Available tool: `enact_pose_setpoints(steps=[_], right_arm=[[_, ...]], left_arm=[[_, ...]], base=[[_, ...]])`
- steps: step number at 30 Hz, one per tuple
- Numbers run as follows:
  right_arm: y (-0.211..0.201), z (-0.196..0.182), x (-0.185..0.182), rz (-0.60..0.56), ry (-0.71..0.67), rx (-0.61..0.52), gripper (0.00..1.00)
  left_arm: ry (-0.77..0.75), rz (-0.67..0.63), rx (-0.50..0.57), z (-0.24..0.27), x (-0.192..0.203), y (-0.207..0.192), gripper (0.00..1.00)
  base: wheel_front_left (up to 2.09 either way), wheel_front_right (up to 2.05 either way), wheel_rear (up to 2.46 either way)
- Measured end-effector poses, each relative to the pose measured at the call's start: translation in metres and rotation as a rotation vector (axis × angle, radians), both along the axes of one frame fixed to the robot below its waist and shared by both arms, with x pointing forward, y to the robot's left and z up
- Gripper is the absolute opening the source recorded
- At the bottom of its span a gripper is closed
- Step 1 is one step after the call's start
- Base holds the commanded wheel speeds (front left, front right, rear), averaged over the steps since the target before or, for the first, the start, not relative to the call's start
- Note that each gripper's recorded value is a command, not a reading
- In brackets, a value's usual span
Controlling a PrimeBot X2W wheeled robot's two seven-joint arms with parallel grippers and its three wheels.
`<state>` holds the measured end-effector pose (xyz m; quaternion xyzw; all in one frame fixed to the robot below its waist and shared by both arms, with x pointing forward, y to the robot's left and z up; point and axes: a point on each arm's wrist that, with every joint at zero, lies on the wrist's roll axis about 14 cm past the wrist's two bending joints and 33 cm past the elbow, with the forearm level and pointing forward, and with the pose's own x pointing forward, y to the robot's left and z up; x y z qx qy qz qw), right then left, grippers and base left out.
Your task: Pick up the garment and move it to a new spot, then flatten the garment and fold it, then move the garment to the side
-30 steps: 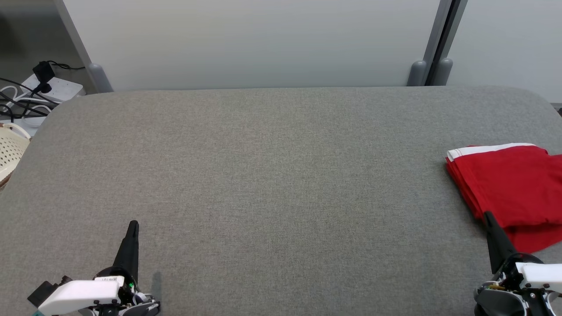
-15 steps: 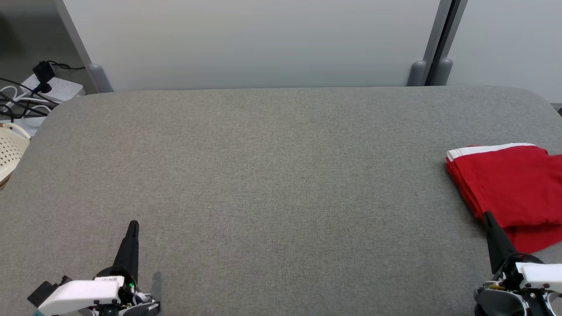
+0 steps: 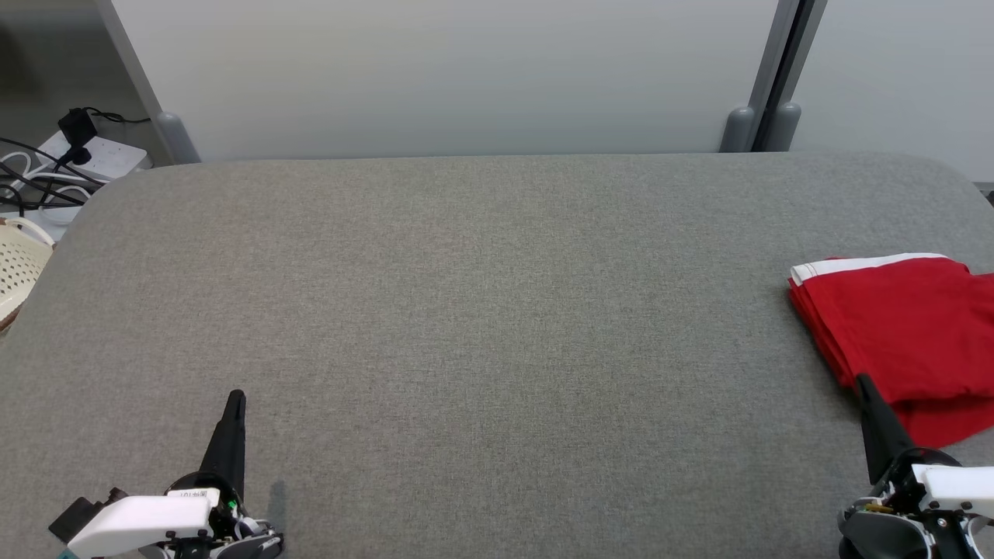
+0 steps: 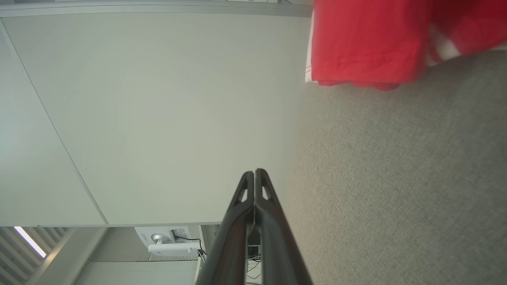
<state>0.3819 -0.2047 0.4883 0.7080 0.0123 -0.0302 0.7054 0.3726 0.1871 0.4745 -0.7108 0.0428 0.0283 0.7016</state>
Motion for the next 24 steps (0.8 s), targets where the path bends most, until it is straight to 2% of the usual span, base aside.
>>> enact_pose_setpoints(steps=[24], right_arm=[[0.0000, 0.0000, 0.0000, 0.000, 0.000, 0.000, 0.00]], left_arm=[[0.000, 0.000, 0.000, 0.0000, 0.0000, 0.0000, 0.00]], base=[[0.00, 0.00, 0.00]])
